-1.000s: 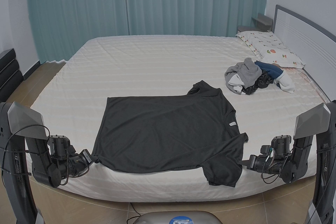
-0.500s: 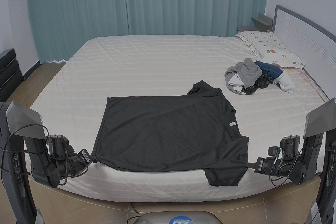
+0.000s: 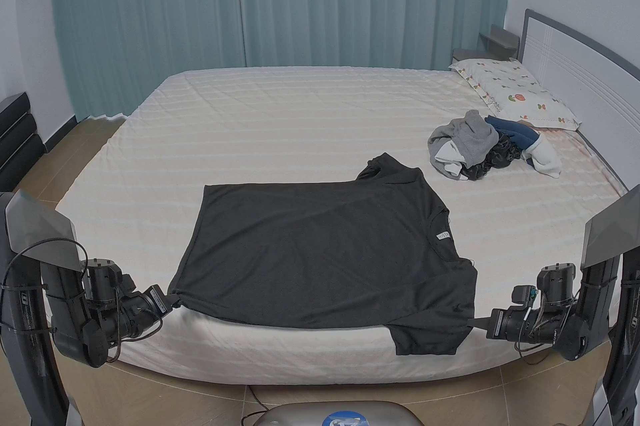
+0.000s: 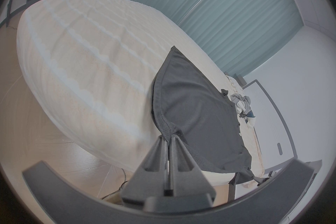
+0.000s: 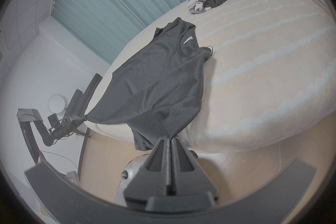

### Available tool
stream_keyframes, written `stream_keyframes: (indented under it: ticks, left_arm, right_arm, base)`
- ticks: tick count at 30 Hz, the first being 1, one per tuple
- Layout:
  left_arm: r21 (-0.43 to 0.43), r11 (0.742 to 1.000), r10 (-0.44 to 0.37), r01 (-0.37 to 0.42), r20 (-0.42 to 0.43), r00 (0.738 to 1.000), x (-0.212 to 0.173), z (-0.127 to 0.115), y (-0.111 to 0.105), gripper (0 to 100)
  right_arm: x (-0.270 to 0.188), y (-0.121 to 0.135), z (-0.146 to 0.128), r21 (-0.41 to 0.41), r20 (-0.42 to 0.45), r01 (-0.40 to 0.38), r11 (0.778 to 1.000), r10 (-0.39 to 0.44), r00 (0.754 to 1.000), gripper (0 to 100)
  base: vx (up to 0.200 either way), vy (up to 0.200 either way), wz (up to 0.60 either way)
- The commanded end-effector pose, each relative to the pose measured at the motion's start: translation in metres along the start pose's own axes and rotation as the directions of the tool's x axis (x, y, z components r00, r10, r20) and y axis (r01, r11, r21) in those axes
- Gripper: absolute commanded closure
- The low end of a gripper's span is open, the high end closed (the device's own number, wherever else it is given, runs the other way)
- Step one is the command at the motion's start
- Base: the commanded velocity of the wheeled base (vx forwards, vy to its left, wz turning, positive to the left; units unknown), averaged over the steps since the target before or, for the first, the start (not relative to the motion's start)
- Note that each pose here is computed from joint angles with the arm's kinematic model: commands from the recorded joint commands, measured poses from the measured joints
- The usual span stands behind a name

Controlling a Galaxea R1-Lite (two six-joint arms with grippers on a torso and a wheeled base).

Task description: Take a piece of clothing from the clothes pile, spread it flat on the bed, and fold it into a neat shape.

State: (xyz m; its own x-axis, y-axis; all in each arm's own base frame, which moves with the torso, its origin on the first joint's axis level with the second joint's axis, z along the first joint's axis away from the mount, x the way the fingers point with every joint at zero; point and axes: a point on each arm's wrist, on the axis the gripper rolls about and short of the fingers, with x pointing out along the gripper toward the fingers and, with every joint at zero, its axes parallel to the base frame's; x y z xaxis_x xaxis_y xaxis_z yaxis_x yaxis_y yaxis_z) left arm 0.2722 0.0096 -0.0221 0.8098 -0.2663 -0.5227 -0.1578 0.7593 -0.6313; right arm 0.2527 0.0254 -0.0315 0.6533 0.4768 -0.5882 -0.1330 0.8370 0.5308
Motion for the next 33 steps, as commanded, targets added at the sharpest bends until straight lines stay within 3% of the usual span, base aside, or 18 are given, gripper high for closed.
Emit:
stream_keyframes:
  ticks: [1,5,15,24,33]
  left_arm:
    - [0.017,1.0,0.013,-0.013,-0.016,1.0,-0.003,-0.004,0.003,100]
    - [0.047,0.999,0.028,-0.027,-0.035,0.999,-0.008,-0.009,0.005,100]
    - [0.153,0.985,0.088,-0.079,-0.055,0.995,-0.014,-0.017,0.011,100]
    - [0.273,0.957,0.126,-0.097,-0.091,0.988,-0.026,-0.026,0.015,100]
    - [0.344,0.93,0.168,-0.13,-0.083,0.982,-0.036,-0.026,0.019,100]
  right_arm:
    - [-0.014,0.003,-0.013,0.004,-0.012,0.001,1.0,-0.001,1.0,100]
    - [-0.024,0.002,-0.014,0.001,0.022,0.002,1.0,-0.002,1.0,100]
    - [-0.035,0.003,-0.022,-0.015,-0.006,0.015,1.0,-0.015,1.0,100]
    - [-0.037,0.0,-0.024,-0.002,-0.032,0.036,0.999,-0.036,0.999,100]
    - [-0.048,-0.003,-0.026,-0.04,-0.081,0.071,0.997,-0.074,0.994,100]
  base:
    - [0.0,0.0,0.0]
    - [0.0,0.0,0.0]
    - [0.0,0.0,0.0]
    - [0.0,0.0,0.0]
    - [0.0,0.0,0.0]
